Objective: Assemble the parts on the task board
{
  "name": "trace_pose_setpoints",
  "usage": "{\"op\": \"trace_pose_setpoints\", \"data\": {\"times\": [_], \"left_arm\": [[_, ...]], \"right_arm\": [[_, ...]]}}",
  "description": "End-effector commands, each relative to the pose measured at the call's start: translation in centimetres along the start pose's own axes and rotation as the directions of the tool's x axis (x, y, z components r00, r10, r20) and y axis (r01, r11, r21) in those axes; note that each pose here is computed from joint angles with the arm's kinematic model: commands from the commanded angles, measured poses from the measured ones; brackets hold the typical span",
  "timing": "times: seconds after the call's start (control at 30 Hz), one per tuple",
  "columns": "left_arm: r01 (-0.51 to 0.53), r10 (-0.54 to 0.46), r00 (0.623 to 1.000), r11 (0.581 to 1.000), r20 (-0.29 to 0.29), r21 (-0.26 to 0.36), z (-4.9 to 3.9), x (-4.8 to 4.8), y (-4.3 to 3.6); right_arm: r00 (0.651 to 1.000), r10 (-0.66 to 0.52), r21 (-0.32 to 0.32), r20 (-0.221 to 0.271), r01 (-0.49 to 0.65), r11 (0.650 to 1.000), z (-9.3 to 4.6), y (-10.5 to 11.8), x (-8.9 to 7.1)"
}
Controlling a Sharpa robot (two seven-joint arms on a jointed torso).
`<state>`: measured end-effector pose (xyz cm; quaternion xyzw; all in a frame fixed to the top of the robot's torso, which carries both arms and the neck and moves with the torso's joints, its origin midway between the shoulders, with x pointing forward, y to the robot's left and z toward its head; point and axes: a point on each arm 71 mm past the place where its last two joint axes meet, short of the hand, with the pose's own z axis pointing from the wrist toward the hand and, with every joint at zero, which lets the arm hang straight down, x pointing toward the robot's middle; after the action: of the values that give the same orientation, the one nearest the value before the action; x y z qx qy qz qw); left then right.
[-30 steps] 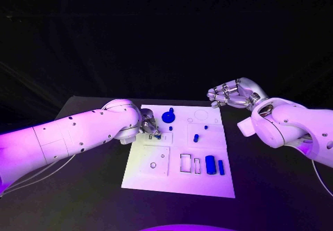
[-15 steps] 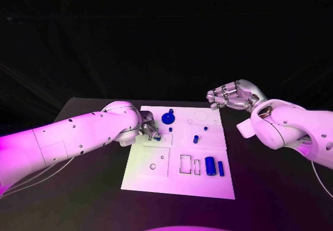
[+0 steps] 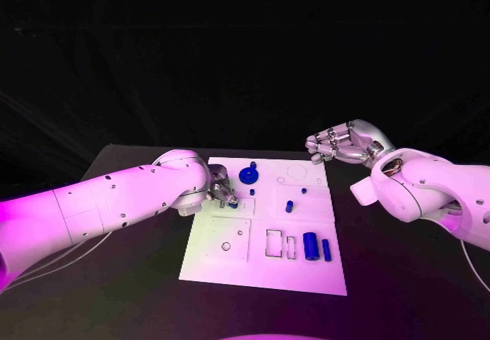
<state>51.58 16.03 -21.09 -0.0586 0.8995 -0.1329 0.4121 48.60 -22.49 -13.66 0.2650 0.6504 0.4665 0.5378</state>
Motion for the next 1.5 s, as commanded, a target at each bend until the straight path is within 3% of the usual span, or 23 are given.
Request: {"op": "trace_pose_setpoints", "data": {"times": [0.03,0.33,0.73,1.5], "left_arm": [[-0.018,0.018,0.999,1.000,-0.027,-0.007,0.11,0.49,-0.21],[-0.031,0.031,1.000,0.999,0.003,-0.007,0.15,0.35,-0.52],[-0.044,0.044,0.999,0.999,0.000,-0.004,0.09,0.45,-0.73],[-0.034,0.034,0.999,0.999,0.010,-0.029,0.23,0.21,-0.31]], "right_arm": [[1.000,0.005,0.002,-0.012,-0.005,1.000,-0.01,-0.02,0.09],[1.000,-0.003,-0.001,-0.008,0.003,1.000,-0.13,-0.05,-0.06],[1.000,-0.008,-0.003,-0.006,0.008,1.000,-0.22,-0.05,-0.15],[1.000,-0.008,-0.003,0.000,0.008,1.000,-0.35,-0.03,-0.24]]}}
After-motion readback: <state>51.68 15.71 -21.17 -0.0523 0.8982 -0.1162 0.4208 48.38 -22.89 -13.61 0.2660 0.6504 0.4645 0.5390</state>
